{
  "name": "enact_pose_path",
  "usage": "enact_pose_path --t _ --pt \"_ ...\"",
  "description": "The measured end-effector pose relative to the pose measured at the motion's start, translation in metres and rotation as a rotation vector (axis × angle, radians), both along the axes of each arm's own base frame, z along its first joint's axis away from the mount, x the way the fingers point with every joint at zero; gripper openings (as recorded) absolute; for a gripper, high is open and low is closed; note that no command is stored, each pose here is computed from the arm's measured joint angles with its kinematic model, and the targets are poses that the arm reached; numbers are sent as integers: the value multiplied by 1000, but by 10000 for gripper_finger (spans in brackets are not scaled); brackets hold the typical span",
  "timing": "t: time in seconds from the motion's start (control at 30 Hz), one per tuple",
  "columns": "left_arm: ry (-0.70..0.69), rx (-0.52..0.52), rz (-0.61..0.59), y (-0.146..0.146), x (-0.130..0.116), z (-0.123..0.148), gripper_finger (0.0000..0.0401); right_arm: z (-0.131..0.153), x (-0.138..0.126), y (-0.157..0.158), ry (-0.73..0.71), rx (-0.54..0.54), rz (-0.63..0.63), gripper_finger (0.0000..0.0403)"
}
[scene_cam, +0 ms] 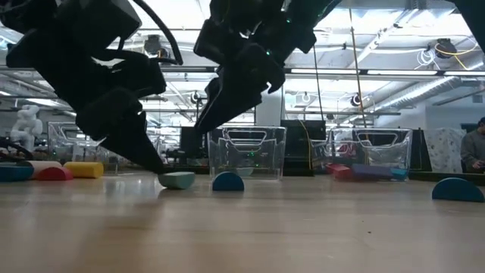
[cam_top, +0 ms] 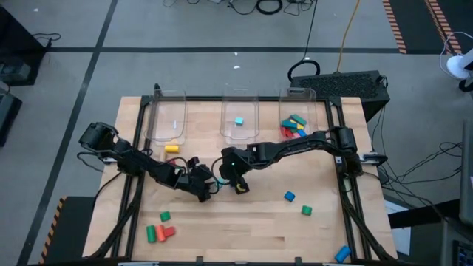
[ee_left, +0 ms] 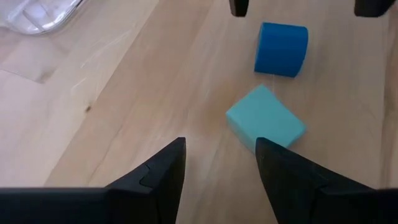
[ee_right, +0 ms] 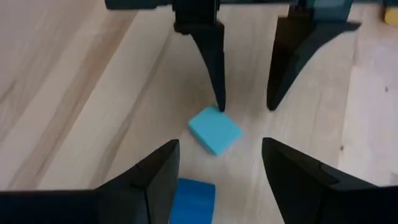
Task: Sort blocks by size
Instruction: Put the light blue half circle block into the center transparent bin
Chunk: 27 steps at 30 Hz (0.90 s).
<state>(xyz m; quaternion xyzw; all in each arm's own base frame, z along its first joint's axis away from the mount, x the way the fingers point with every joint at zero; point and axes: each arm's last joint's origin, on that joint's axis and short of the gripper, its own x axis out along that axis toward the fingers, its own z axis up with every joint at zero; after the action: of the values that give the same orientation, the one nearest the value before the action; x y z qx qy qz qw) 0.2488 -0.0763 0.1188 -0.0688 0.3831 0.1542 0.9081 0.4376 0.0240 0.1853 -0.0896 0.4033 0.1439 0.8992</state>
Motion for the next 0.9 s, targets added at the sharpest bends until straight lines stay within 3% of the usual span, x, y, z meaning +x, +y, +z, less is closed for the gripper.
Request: enact_pose_path --t 0.5,0.9 --pt "-4 -17 -9 -3 8 -17 196 -35 11 12 -1 -33 73 212" --pt "-29 -7 -27 1 15 -21 196 -43 9 9 46 -54 81 212"
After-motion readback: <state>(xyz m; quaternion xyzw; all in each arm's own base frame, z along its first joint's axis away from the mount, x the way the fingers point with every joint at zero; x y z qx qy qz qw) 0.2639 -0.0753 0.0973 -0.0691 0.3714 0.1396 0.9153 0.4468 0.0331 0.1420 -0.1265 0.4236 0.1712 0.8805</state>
